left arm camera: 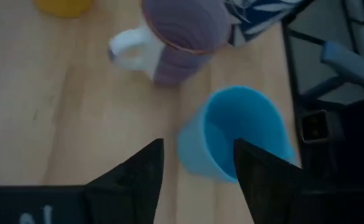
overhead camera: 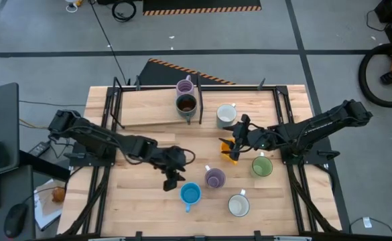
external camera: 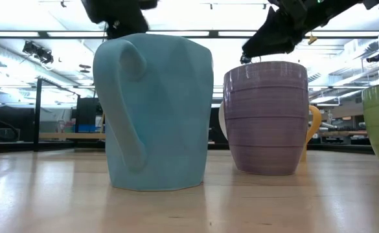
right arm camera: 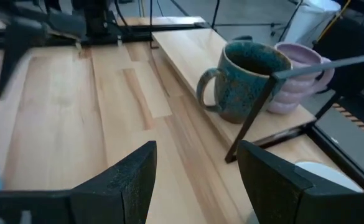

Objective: Place coffee mugs
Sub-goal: Put the light blue mug on the shelf

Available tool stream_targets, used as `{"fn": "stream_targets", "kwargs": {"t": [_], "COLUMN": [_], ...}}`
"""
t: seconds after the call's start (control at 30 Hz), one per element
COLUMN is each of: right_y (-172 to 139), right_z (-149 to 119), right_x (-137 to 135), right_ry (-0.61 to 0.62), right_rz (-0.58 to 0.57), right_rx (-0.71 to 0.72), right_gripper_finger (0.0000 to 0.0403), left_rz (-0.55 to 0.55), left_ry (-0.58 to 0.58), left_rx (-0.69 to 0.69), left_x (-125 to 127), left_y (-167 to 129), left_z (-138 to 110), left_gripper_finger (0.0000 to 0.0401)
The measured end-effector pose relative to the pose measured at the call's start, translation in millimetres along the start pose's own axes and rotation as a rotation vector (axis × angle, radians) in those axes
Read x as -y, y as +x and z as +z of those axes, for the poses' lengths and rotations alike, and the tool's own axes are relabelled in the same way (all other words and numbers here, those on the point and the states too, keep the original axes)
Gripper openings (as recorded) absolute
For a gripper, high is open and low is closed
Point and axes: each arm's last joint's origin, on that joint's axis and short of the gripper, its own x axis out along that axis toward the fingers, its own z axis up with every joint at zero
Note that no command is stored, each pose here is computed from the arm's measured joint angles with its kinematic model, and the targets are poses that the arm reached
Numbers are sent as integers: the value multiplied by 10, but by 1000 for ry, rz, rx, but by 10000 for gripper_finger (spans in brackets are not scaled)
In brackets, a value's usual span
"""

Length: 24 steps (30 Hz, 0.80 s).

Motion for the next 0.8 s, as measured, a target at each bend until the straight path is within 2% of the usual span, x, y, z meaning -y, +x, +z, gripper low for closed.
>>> {"fn": "stream_targets", "kwargs": {"t": [0.17,0.37,0.6,0.8], "right_y": [0,0,0,0], "right_z": [-2,-7,-14,-4], "right_x": [0,1,2,0], "right_ry": [-21,-32,-36,-37], "right_rz": [0,-1,-1,3], "right_rx": [-1,-6,-12,-3], "right_gripper_finger": [229,229,229,229], "left_rz": [-9,-4,17,69], "left_ry": [-15,-3,23,54], "left_rx": [-33,-152,-216,-207], "left_x": [68,146,217,220], "left_y": [127,269,434,443], "left_z": [133,208,163,146], "left_gripper_finger": [218,219,219,218]}}
